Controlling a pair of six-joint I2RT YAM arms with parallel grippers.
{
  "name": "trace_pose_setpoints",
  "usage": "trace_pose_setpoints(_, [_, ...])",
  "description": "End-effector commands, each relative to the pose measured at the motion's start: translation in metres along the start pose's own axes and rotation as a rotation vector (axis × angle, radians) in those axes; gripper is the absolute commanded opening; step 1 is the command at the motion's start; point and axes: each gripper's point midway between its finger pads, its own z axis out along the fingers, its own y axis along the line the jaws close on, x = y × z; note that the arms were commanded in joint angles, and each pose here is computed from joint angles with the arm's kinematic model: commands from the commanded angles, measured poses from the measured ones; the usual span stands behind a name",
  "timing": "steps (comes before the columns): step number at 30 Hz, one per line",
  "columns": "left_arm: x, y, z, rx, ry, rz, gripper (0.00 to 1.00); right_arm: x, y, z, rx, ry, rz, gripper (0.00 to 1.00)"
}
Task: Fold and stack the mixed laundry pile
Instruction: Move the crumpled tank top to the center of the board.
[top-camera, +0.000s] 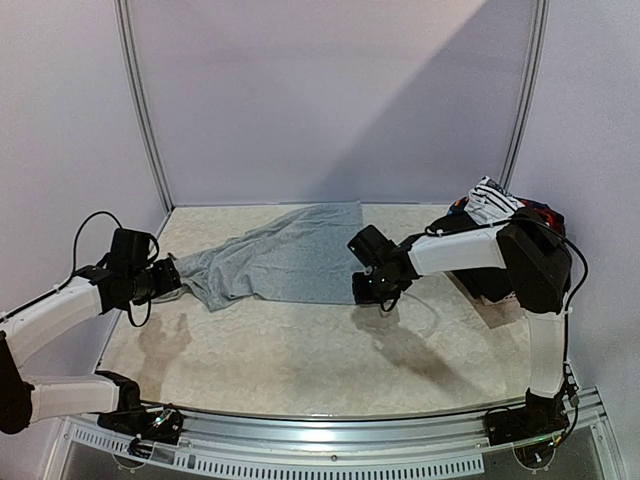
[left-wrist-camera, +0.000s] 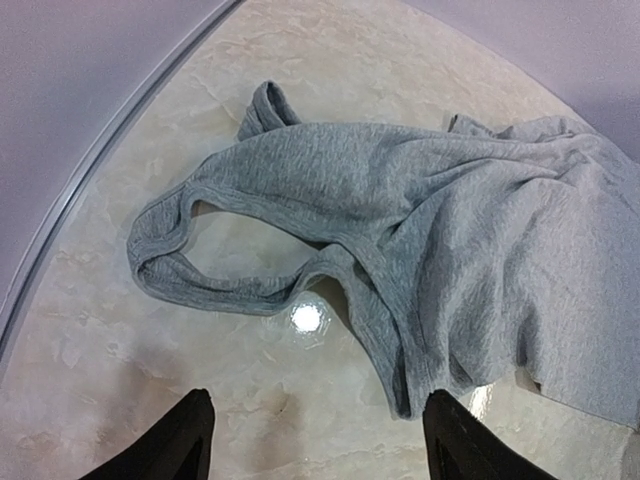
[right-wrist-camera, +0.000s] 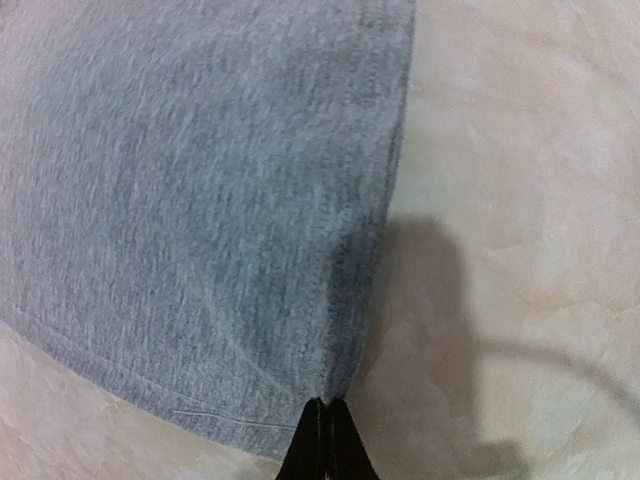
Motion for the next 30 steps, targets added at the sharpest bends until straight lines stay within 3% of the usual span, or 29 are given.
trace_pose_setpoints(1, [0.002, 0.000, 0.000, 0.000, -0.011, 0.017, 0.73, 0.029, -0.015, 0.009, 0.045, 0.069, -0.032, 0.00])
trace_pose_setpoints(7, [-0.012, -0.004, -0.012, 0.007, -0.035, 0.019, 0.70, 0.015, -0.062, -0.064, 0.207, -0.041, -0.059, 0.00])
trace_pose_setpoints(12, [-0.022, -0.013, -0.024, 0.025, -0.054, 0.038, 0.69, 0.033, -0.109, -0.117, 0.254, -0.092, -0.007, 0.00])
trace_pose_setpoints(19, [-0.013, -0.041, -0.012, 0.067, 0.003, 0.129, 0.68, 0.084, -0.152, -0.112, 0.333, -0.020, 0.056, 0.00])
trace_pose_setpoints(25, [0.005, -0.069, 0.009, 0.061, 0.085, 0.224, 0.65, 0.099, -0.169, -0.105, 0.409, 0.011, 0.082, 0.00])
trace_pose_setpoints(30, [0.011, -0.054, 0.004, -0.037, 0.060, 0.241, 0.69, 0.101, -0.173, -0.104, 0.423, 0.007, 0.080, 0.00])
